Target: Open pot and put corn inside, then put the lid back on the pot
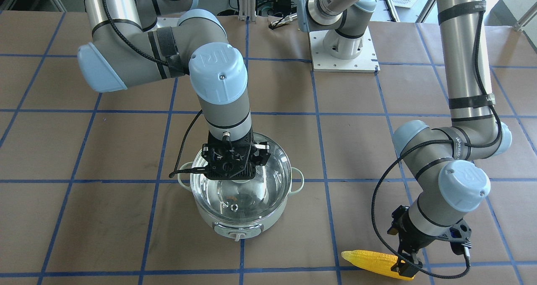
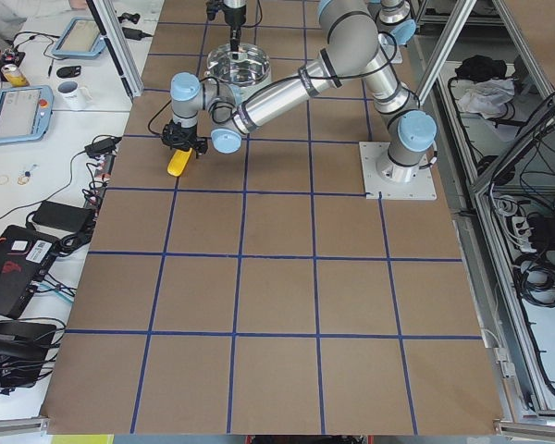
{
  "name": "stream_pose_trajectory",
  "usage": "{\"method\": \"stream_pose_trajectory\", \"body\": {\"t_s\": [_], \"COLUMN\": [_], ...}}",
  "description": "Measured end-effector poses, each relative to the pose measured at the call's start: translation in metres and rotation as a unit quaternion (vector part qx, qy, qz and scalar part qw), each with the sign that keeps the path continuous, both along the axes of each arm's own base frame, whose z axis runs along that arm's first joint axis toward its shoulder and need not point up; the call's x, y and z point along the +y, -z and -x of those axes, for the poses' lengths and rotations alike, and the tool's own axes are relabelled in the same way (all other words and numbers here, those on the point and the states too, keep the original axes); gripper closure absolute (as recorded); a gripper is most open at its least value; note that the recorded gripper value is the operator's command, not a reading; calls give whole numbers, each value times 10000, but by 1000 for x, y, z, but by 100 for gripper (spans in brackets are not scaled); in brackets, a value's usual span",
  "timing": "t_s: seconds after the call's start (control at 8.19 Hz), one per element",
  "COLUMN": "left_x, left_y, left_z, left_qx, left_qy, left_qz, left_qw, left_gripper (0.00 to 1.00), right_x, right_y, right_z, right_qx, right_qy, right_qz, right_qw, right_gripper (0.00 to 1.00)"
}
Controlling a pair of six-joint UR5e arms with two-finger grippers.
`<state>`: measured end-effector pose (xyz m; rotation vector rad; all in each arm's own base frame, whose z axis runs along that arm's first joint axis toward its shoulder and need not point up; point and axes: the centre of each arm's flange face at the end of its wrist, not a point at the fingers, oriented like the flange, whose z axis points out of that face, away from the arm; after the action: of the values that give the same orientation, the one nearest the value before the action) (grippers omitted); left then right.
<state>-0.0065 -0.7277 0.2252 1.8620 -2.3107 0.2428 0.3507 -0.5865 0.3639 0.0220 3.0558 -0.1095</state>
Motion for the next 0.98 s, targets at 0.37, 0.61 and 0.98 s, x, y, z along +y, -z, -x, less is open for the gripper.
{"method": "stream_pose_trajectory", "body": {"t_s": [0.37, 0.61, 0.98], "left_x": [-9, -11, -12], "left_y": [4, 20, 38], "left_z": [4, 4, 5], "left_qx": [260, 331, 381], "left_qy": [35, -21, -45], "left_qz": [70, -35, -158], "left_qw": [9996, 9994, 9991], "left_gripper": [0, 0, 74], "right_x": [14, 12, 25], "right_y": [-70, -105, -140], "right_z": [41, 122, 244], "right_qx": [20, 167, 546], "right_qy": [-242, -526, -740], "right_qz": [35, -146, -478], "right_qw": [9997, 9984, 9946], "right_gripper": [90, 94, 94]}}
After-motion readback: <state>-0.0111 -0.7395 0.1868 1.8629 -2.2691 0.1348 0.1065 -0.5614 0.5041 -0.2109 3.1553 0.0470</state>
